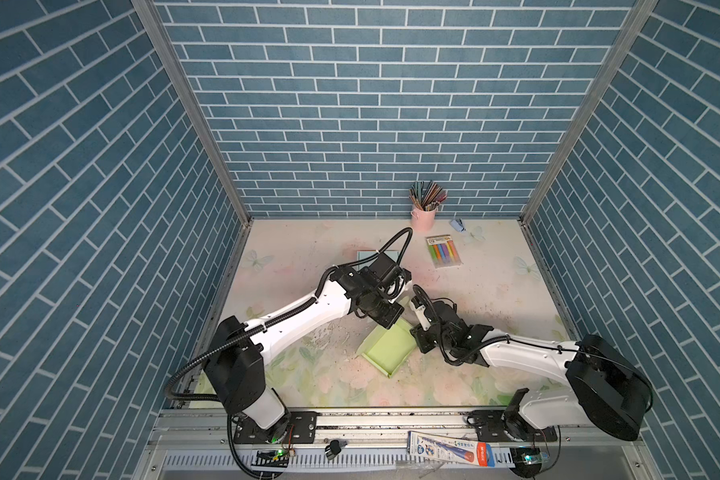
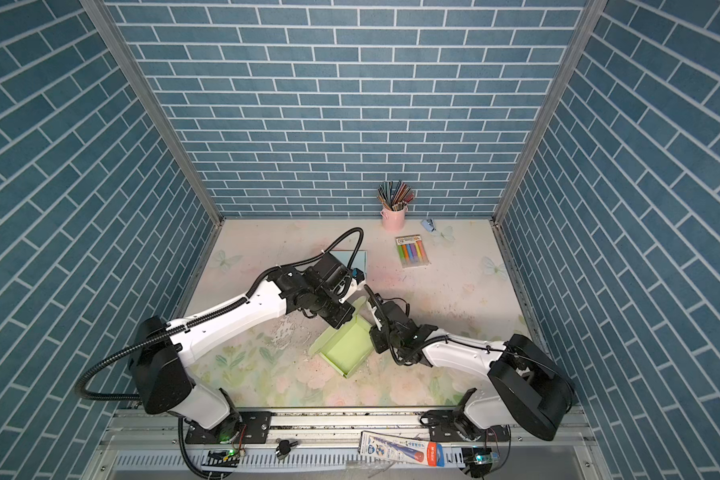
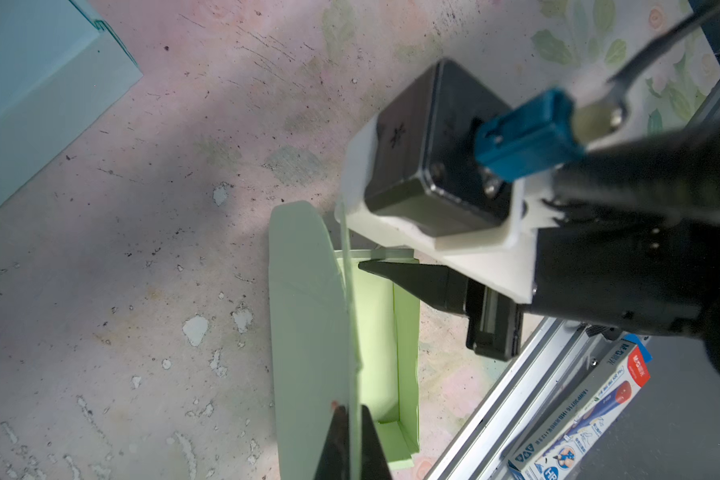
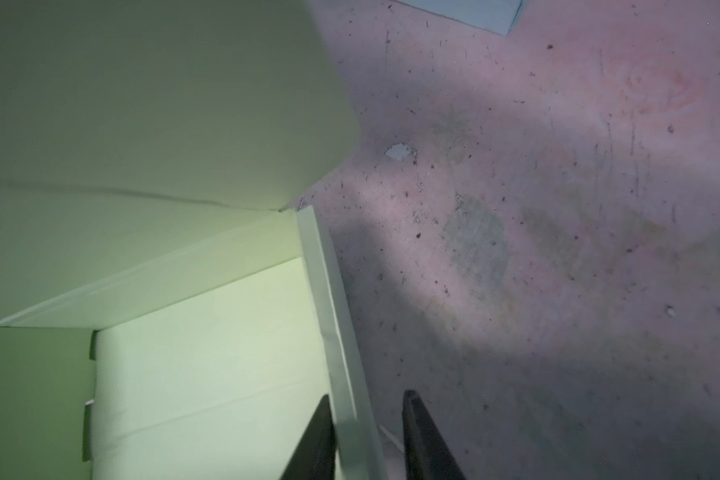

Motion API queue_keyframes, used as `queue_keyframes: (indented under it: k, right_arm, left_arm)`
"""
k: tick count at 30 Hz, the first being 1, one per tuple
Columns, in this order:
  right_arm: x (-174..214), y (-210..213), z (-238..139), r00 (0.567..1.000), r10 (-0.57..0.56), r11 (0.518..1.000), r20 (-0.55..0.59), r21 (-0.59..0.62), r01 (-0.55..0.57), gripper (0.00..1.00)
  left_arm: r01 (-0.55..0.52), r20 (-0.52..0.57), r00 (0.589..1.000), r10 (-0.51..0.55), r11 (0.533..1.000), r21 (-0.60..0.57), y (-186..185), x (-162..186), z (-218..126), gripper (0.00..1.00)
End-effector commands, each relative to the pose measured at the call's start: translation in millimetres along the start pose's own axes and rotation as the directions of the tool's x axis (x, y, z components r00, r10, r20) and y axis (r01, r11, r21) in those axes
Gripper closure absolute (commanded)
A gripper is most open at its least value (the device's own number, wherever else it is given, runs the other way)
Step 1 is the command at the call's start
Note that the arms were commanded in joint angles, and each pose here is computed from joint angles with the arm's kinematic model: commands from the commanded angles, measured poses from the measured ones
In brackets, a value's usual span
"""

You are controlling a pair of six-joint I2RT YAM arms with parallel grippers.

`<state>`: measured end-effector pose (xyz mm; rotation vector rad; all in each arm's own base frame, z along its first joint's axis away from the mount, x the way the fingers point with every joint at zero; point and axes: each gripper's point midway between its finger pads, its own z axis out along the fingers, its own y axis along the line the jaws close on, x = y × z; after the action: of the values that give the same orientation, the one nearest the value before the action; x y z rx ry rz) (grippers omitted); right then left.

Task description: Fold the paper box

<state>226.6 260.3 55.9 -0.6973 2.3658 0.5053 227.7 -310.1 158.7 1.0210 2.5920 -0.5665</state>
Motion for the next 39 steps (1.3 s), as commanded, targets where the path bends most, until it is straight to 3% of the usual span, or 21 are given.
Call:
queue_keyframes:
  k: [1,5,12,26,33,39]
  right_arm:
    - [-6,14,3,0.999,0.054,0.992,0.000,-0.118,-0.054,0.69]
    - [-14,16,4,0.995,0.095,0.981,0.015,-0.174,-0.092,0.69]
    - [-27,13,5,0.995,0.092,0.984,0.036,-0.154,-0.086,0.69]
    - [7,-9,19,0.996,-0.045,0.997,-0.074,0.055,0.049,0.78]
    - [10,-5,19,0.991,-0.109,0.987,-0.078,0.113,0.117,0.87]
    - [16,-3,25,0.984,-0.144,0.976,-0.108,0.150,0.159,0.88]
  left_arm:
    - [-0.019,-0.029,0.999,0.019,1.000,-0.002,0,11,3,1.00]
    - [-0.025,-0.026,0.999,0.025,1.000,0.009,-4,12,3,1.00]
    - [-0.027,-0.012,1.000,0.028,0.999,0.020,-6,12,1,1.00]
    - [-0.019,0.053,0.998,0.015,0.997,0.074,-21,-3,-20,1.00]
    - [-0.016,0.054,0.998,0.012,0.996,0.083,-23,-4,-21,1.00]
    - [-0.012,0.062,0.998,0.006,0.995,0.094,-25,-5,-24,1.00]
